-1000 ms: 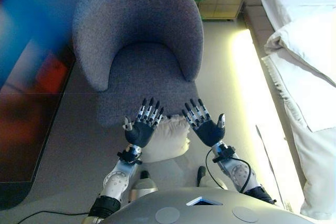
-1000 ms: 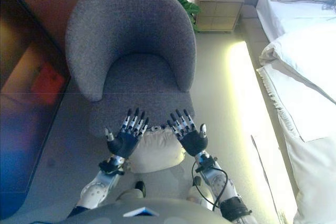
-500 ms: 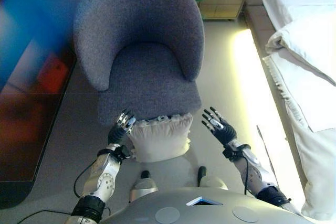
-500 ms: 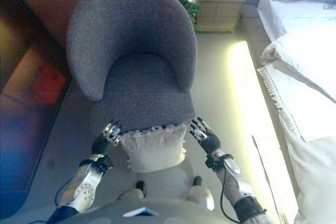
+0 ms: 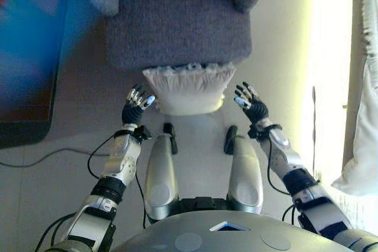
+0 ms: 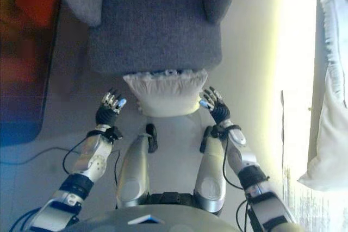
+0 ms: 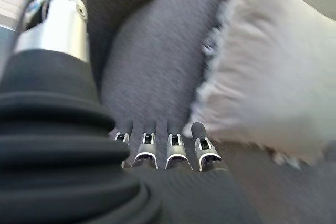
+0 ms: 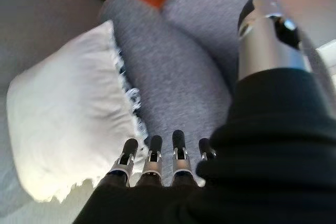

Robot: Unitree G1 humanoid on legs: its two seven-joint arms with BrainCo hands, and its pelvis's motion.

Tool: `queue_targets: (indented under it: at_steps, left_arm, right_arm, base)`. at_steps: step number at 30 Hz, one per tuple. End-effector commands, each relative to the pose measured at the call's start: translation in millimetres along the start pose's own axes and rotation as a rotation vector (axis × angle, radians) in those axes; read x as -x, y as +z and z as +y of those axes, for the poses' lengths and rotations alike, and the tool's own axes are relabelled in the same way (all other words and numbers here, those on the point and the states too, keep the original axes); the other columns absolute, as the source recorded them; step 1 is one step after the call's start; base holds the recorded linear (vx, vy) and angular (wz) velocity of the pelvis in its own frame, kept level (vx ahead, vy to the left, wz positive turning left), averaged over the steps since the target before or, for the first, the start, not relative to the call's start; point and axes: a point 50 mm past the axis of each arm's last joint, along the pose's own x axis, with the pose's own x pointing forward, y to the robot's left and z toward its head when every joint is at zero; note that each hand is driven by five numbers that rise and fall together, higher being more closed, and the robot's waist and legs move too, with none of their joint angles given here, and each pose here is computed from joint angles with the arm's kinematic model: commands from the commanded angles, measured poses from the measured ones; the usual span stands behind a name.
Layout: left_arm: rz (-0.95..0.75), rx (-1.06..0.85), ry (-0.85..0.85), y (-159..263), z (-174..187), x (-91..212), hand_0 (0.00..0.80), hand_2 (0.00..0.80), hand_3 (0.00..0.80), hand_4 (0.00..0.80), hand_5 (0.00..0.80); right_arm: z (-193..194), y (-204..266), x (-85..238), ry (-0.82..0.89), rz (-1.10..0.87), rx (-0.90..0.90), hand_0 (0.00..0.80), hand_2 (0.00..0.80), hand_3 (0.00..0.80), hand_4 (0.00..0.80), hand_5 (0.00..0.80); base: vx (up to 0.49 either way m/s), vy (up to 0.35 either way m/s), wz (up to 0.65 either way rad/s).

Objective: Pick up the cushion and take it to the sofa

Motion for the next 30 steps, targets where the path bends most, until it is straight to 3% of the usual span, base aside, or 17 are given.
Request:
queue_targets:
  at_steps: [1, 12, 19, 30]
  left_arm:
    - [-0.126, -0.036, -0.015, 21, -11, -12, 0.000, 0.000, 0.000, 0.000, 0.000]
    - [-0.213, 0.003, 0.040, 62, -34, -51, 0.000, 0.000, 0.000, 0.000, 0.000]
    - [-0.230, 0.114, -0.047, 94, -42, -72, 0.000, 0.000, 0.000, 0.000, 0.000]
    - [-0.148, 0.189, 0.132, 119, -18, -93, 0.000, 0.000, 0.000, 0.000, 0.000]
  right_arm:
    - [6, 28, -15, 0.000, -0.096, 0.092, 0.000, 0.000, 0.000, 0.000, 0.000]
    - [9, 94, -56, -0.097, -0.161, 0.218, 0.000, 0.000, 0.000, 0.000, 0.000]
    - [12, 114, -68, -0.086, -0.142, 0.234, 0.000, 0.000, 0.000, 0.000, 0.000]
    - [13, 132, -80, -0.023, -0.101, 0.247, 0.000, 0.000, 0.000, 0.000, 0.000]
  base:
    - [-0.063, 0.026, 0.02]
    - [-0.054, 0.021, 0.01]
    - [0.017, 0.013, 0.00]
    - [0.013, 0.011, -0.03]
